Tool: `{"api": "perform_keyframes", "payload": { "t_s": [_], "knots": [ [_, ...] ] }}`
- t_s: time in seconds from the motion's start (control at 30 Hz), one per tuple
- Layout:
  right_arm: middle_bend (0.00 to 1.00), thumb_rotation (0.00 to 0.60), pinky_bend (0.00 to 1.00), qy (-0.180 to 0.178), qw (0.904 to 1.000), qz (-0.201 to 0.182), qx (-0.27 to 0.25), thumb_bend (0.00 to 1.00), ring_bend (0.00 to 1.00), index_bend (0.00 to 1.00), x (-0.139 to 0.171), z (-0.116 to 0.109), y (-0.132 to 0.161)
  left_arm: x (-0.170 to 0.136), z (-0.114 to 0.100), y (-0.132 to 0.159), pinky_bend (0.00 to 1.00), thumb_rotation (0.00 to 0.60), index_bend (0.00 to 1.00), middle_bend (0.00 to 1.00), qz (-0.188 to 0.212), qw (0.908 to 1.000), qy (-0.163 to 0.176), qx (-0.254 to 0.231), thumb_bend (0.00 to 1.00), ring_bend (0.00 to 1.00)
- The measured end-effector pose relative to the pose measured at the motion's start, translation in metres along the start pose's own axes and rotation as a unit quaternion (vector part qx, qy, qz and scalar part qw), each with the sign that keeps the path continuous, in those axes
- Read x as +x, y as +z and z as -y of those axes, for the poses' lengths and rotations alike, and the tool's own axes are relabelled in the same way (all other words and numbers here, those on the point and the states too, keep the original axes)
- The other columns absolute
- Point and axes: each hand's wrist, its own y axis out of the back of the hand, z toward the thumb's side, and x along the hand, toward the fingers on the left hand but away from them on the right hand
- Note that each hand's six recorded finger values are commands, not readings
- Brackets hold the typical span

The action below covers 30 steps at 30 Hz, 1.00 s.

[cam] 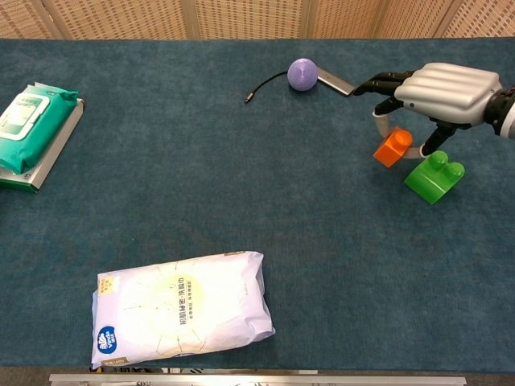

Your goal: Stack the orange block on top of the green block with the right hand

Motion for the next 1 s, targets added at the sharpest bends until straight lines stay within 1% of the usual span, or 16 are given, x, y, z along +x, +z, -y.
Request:
{"api": "perform_keyframes", "payload": {
  "t_s": [0.37, 0.7, 0.87, 1.0],
  "knots": [
    [0.10, 0.600, 0.20, 0.027, 0.9981, 0.049, -0.028, 0.22, 0.00, 0.62, 0.012, 0.002, -0.004, 0.000, 0.001, 0.000, 0.54, 0.600, 0.36, 0.38, 0.006, 1.0000, -0.002, -0.008, 0.11, 0.39],
    [0.10, 0.600, 0.20, 0.049, 0.9913, 0.108, -0.058, 0.24, 0.00, 0.62, 0.024, 0.005, -0.006, -0.001, 0.003, -0.001, 0.54, 0.600, 0.36, 0.38, 0.010, 0.9999, -0.005, -0.013, 0.11, 0.39],
    [0.10, 0.600, 0.20, 0.055, 0.9886, 0.121, -0.070, 0.24, 0.00, 0.62, 0.029, 0.009, -0.003, -0.001, 0.003, -0.002, 0.54, 0.600, 0.36, 0.38, 0.010, 0.9998, -0.007, -0.014, 0.11, 0.39],
    [0.10, 0.600, 0.20, 0.057, 0.9881, 0.120, -0.077, 0.24, 0.00, 0.62, 0.031, 0.013, 0.000, -0.001, 0.004, -0.002, 0.54, 0.600, 0.36, 0.38, 0.010, 0.9998, -0.008, -0.015, 0.11, 0.39]
  ]
}}
